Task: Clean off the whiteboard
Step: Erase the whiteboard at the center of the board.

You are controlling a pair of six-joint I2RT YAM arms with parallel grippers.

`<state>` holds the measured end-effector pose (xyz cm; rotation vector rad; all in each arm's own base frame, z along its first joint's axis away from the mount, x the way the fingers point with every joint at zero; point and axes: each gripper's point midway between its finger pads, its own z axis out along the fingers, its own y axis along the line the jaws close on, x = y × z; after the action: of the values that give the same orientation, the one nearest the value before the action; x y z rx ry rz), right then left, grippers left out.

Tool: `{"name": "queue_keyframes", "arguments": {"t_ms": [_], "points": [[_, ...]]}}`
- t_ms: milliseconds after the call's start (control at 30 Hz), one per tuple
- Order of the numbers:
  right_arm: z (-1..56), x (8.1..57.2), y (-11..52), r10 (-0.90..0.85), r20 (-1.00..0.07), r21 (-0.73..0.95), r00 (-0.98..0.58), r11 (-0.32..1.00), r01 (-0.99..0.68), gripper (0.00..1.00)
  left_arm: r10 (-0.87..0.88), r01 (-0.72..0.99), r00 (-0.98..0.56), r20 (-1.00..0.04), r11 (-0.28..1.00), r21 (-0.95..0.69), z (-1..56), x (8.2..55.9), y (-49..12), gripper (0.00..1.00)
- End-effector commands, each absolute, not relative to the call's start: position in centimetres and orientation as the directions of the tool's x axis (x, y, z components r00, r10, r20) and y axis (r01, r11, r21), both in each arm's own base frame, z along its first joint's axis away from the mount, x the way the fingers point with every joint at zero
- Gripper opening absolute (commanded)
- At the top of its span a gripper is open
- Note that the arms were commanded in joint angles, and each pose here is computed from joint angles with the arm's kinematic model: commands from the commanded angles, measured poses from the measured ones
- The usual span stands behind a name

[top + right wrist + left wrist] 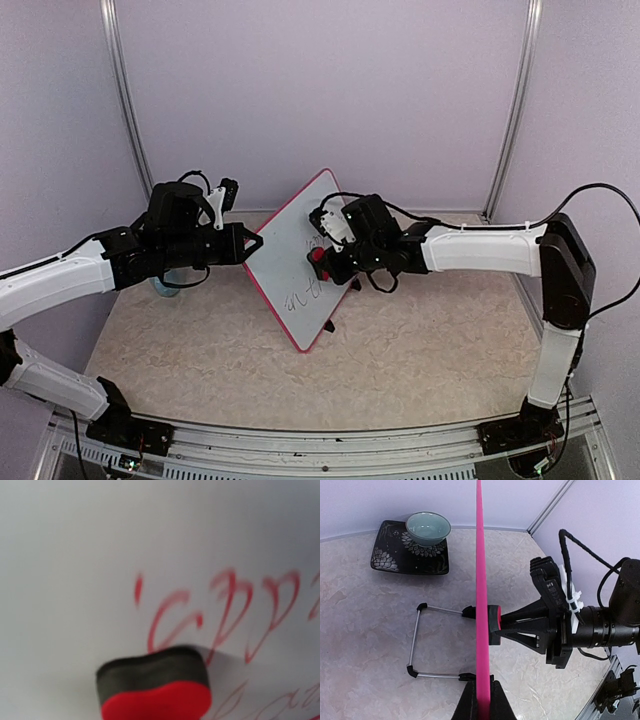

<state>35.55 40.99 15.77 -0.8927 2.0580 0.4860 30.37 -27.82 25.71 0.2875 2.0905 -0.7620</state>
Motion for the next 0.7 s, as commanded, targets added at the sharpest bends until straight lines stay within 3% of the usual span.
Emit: {"name": "queue_keyframes", "arguments": {"t_ms": [0,200,667], "points": [[21.0,37.7,43.2,-0.365,-0.876,-0.002,-0.315,0.656,-0.755,0.0,0.014,0.522,-0.643,-0.766,0.74,-0.425,24.2,28.1,-28.9,0.0],[22.5,38.9,44.2,-0.363,-0.886,-0.022,-0.29,0.657,-0.754,0.0,0.012,0.523,-0.645,-0.764,0.737,-0.429,24.2,28.1,-28.9,0.0],[13.5,36.1,41.2,-0.413,-0.806,0.044,-0.424,0.672,-0.739,0.0,0.012,0.53,-0.641,-0.767,0.73,-0.432,24.5,28.2,-29.0,0.0]]}}
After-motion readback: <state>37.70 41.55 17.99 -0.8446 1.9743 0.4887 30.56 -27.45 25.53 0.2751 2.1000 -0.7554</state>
